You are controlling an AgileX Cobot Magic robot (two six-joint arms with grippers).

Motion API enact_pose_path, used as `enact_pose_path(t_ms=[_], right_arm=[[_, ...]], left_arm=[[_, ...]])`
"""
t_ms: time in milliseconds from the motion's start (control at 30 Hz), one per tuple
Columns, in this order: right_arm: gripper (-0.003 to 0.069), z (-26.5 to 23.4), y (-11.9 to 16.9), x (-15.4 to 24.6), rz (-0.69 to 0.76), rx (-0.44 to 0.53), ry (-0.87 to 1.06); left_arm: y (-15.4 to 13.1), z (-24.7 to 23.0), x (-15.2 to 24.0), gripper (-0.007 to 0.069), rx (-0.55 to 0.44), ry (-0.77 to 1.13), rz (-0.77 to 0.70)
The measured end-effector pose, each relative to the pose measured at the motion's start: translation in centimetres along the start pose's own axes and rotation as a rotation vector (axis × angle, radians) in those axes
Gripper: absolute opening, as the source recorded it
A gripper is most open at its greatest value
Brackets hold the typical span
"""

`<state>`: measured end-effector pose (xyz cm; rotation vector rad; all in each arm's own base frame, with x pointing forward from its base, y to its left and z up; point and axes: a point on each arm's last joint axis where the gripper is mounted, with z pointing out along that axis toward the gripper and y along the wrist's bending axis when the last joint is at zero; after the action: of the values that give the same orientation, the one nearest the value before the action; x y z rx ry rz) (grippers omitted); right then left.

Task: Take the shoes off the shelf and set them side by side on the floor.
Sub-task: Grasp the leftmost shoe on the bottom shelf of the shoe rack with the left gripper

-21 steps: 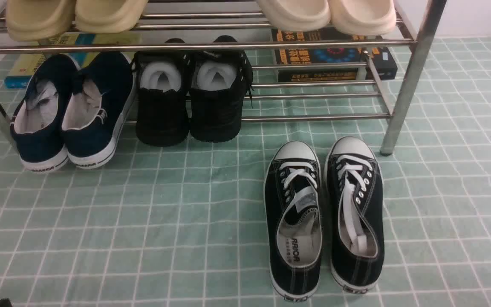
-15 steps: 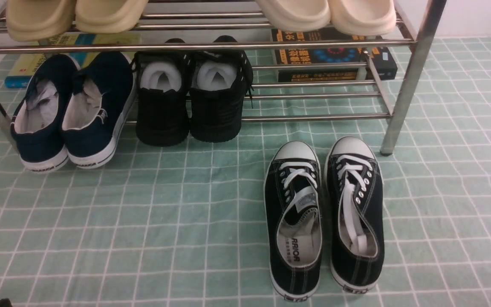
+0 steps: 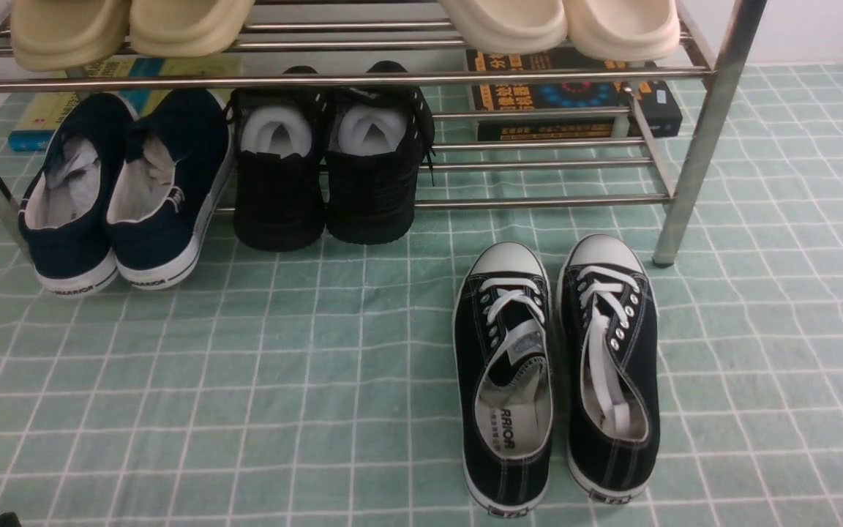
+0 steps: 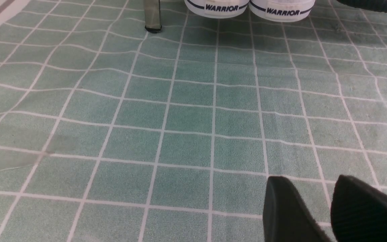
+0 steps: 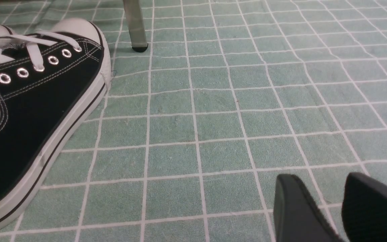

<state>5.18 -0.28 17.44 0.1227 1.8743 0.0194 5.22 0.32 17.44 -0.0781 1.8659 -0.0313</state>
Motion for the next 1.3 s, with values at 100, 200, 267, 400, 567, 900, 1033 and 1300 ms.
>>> enact_pose_path(t_ms=[100,200,267,400,567,900,1033,1300], right_arm=[[0.0239,0.0,0.0,0.0,0.000,0.000,0.000],[0.0239,0.0,0.0,0.0,0.000,0.000,0.000],[0.0239,0.0,0.0,0.0,0.000,0.000,0.000],[0.0239,0.0,0.0,0.0,0.000,0.000,0.000],[0.0239,0.0,0.0,0.0,0.000,0.000,0.000],[0.0239,0.0,0.0,0.0,0.000,0.000,0.000],[0.0239,0.0,0.0,0.0,0.000,0.000,0.000],[0.0239,0.0,0.0,0.0,0.000,0.000,0.000]], left_arm=[[0.0,0.0,0.0,0.0242,0.000,0.000,0.000],[0.0,0.0,0.0,0.0242,0.000,0.000,0.000],[0.0,0.0,0.0,0.0242,0.000,0.000,0.000],[0.0,0.0,0.0,0.0242,0.000,0.000,0.000],[-0.1,0.0,0.0,0.0242,0.010,0.002,-0.039],[-1.8,-0.1,0.1,0.0242,0.189,0.083,-0.910],[-1.9,-0.1,-0.1,0.0242,0.211,0.075,-1.030],[-1.6,-0.5,-2.2,0.0175,0.254,-0.088,-1.004]])
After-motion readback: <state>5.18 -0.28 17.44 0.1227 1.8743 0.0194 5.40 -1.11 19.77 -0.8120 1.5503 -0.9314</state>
